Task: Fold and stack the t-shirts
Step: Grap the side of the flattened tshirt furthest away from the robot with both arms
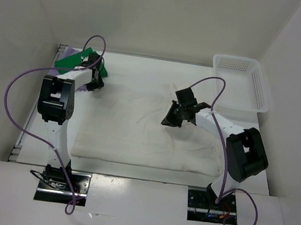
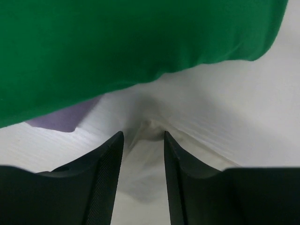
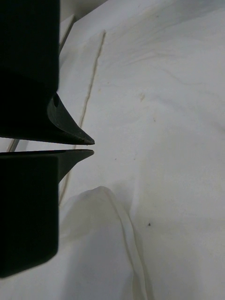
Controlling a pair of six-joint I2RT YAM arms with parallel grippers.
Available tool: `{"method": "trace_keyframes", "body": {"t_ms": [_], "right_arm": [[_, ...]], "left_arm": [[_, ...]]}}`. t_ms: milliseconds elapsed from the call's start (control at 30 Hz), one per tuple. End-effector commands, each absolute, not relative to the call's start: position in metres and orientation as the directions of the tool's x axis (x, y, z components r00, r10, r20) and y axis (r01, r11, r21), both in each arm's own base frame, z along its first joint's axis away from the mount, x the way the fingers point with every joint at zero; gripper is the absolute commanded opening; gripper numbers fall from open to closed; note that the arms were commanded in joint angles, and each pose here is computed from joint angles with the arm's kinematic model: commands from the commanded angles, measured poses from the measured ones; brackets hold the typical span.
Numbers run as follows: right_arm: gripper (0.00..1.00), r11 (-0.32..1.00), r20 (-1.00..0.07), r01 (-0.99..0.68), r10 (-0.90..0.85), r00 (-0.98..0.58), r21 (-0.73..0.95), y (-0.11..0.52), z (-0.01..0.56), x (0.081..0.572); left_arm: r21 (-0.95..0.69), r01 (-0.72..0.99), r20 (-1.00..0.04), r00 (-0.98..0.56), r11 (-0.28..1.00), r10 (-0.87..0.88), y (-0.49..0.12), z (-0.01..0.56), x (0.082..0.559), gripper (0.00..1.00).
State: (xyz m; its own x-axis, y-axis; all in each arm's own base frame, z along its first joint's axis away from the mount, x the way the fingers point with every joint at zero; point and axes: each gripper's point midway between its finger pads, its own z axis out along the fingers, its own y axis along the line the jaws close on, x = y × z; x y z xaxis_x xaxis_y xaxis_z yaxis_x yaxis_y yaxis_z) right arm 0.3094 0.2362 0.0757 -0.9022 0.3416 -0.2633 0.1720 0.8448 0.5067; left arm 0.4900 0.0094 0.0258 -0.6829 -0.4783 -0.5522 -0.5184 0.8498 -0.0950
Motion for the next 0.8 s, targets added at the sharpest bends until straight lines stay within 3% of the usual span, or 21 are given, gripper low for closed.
{"method": "trace_keyframes", "body": {"t_ms": [0, 100, 200, 433, 600, 767], "right_arm": [[0.12, 0.83, -0.322, 0.117, 0.336, -0.885, 0.545, 0.246, 0.093, 0.332], [0.12, 0.828, -0.327, 0.113, 0.337, -0.883, 0.549, 0.248, 0.096, 0.336], [0.16, 0.825, -0.344, 0.115, 0.353, -0.87, 0.553, 0.247, 0.103, 0.347], [0.27, 0.829, -0.442, 0.162, 0.438, -0.783, 0.535, 0.213, 0.122, 0.42], [0.28, 0.865, -0.577, 0.287, 0.491, -0.653, 0.411, 0.144, 0.12, 0.486], [0.28, 0.88, -0.622, 0.36, 0.475, -0.623, 0.311, 0.104, 0.102, 0.528]], "left_arm": [[-0.102, -0.507, -0.587, -0.664, 0.856, -0.463, 0.011, 0.033, 0.506, 0.47], [-0.109, -0.502, -0.581, -0.668, 0.858, -0.464, 0.009, 0.028, 0.507, 0.46], [-0.117, -0.488, -0.589, -0.667, 0.865, -0.456, 0.008, 0.03, 0.511, 0.38], [-0.156, -0.466, -0.633, -0.63, 0.871, -0.451, 0.006, 0.046, 0.518, 0.04], [-0.188, -0.459, -0.684, -0.574, 0.869, -0.451, 0.008, 0.073, 0.52, 0.02], [-0.257, -0.438, -0.669, -0.563, 0.861, -0.486, 0.004, 0.074, 0.514, 0.08]]}}
